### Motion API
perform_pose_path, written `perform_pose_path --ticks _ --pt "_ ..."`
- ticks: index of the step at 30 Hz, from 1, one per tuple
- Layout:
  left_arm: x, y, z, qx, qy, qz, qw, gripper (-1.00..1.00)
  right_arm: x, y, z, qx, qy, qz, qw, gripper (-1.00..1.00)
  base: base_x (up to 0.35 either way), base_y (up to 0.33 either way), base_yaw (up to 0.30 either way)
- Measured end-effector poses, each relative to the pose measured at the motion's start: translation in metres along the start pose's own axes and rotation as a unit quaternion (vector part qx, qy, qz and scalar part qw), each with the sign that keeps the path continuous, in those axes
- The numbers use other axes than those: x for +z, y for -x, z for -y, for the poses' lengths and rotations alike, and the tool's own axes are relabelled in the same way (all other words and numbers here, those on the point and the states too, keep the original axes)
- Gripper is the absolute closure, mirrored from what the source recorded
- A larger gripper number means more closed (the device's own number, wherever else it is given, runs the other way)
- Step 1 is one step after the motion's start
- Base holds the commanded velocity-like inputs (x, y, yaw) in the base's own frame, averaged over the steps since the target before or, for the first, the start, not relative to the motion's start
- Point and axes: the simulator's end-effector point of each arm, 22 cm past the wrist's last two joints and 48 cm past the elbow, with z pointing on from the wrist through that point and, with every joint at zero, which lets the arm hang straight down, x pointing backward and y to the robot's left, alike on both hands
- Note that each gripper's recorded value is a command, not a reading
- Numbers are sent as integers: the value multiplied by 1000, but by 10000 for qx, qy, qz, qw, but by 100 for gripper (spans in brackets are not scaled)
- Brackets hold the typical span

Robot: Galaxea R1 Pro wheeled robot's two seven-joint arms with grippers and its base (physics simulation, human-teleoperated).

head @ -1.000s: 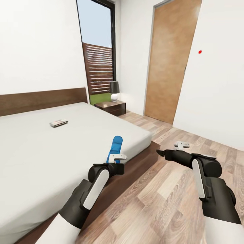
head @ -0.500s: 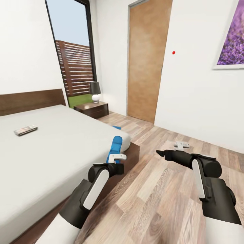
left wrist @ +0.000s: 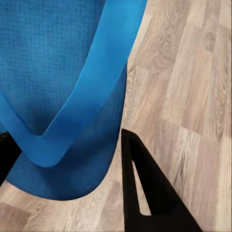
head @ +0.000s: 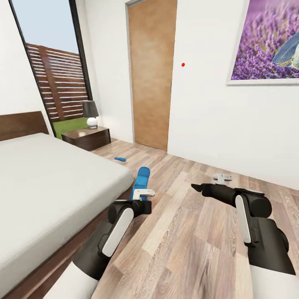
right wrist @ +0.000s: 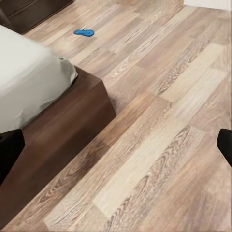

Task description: In the bedroom, move the book from the bed onto either nightstand, and place the two sandals side by side next to the bed.

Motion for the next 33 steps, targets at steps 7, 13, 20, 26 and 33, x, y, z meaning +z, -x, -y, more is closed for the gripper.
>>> perform_pose_path --ticks 7,13,20,26,33 --pt "0 0 0 3 5 -1 10000 100 0 0 0 1 2 -2 10000 -100 187 -284 -219" --pt "0 1 -1 8 9 -1 10000 100 0 -3 0 7 4 -26 10000 -100 194 -284 -52" --pt "2 -1 -1 9 15 -33 10000 100 0 -5 0 9 5 -43 10000 -100 222 -276 -10" --pt "9 -10 -3 -23 18 -160 9999 100 1 -6 -1 13 23 -49 10000 -100 235 -269 -1" --pt "43 -40 -27 -327 315 -332 9984 100 1 -6 -1 2 12 -50 10000 -100 242 -262 0"
